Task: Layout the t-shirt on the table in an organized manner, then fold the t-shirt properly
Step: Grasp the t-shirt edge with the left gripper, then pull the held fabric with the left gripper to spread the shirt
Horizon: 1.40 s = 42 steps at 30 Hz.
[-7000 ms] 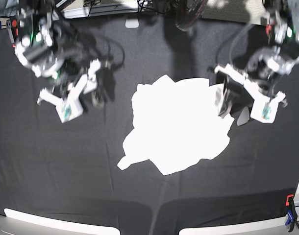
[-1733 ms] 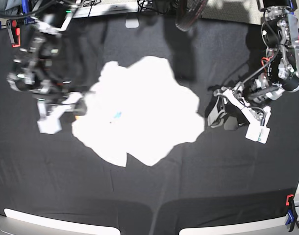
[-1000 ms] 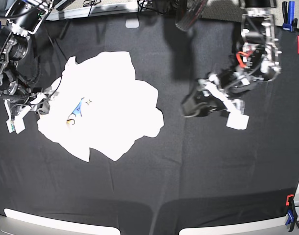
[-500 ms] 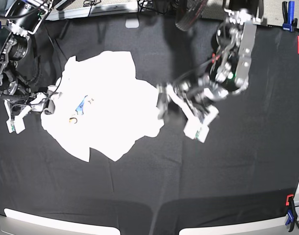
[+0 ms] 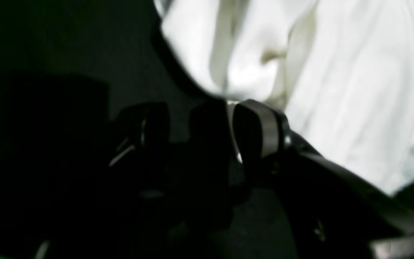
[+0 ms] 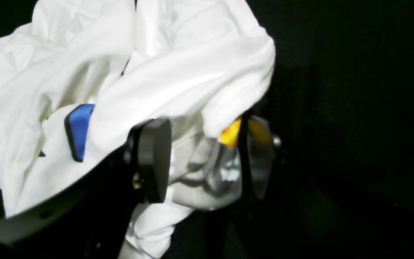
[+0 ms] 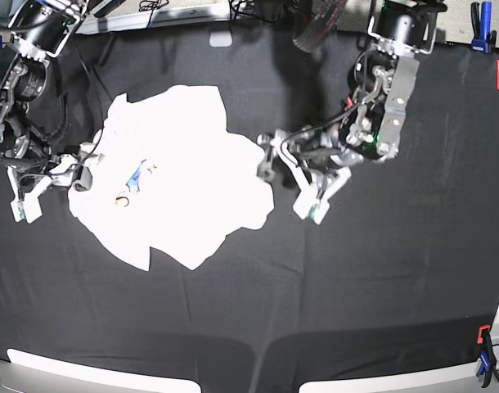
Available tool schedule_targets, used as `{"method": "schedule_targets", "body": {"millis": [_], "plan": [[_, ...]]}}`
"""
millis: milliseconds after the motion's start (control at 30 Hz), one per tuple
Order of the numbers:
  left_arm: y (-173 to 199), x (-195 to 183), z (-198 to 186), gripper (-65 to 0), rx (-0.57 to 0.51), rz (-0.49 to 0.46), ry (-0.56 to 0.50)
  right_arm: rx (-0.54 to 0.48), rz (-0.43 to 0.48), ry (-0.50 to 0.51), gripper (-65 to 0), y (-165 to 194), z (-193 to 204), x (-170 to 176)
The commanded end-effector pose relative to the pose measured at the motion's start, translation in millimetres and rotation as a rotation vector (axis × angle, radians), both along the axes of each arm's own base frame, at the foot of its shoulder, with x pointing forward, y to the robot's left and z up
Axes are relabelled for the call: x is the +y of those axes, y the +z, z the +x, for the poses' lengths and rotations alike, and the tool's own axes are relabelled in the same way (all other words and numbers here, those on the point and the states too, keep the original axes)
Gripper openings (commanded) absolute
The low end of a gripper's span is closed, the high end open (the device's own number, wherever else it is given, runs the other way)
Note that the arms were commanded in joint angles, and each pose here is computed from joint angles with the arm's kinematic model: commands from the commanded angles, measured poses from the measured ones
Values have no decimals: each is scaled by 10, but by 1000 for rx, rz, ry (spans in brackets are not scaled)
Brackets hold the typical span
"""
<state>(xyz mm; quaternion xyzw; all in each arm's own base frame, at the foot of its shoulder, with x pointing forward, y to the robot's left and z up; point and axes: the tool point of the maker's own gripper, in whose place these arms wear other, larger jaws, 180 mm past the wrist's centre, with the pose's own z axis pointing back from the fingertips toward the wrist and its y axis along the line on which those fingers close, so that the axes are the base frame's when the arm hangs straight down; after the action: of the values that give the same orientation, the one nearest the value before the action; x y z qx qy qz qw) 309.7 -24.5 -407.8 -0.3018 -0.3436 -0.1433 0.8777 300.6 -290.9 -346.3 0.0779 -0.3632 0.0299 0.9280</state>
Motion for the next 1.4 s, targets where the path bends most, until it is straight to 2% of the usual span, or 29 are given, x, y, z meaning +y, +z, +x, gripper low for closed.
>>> {"method": "schedule_targets", "body": {"millis": [0, 233, 633, 767, 900, 1000, 1133, 1200, 1367], "plan": [[213, -51, 151, -345, -65, -57, 12, -52, -20, 8, -318, 168, 88, -53], [394, -140, 224, -345, -155, -120, 2, -55, -20, 8, -319, 174, 94, -53], [459, -315, 275, -354, -224, -88, 0, -55, -7, 8, -319, 150, 94, -7], [430, -292, 280, -480, -233, -55, -7, -57, -4, 9, -319, 153, 96, -1], [437, -289, 287, -650, -238, -56, -5, -130, 98, 53, -319, 287, 162, 178], [501, -281, 330, -650, -270, -76, 13, -196, 182, 88, -319, 424, 210, 314], [551, -277, 362, -650, -297, -89, 25, -218, 213, 95, -319, 474, 224, 356], [522, -247, 386, -650, -316, -34, 10, -218, 213, 95, -319, 473, 223, 355], [524, 43, 645, -650, -423, 210, -24, -219, 222, 100, -319, 480, 221, 371]]}}
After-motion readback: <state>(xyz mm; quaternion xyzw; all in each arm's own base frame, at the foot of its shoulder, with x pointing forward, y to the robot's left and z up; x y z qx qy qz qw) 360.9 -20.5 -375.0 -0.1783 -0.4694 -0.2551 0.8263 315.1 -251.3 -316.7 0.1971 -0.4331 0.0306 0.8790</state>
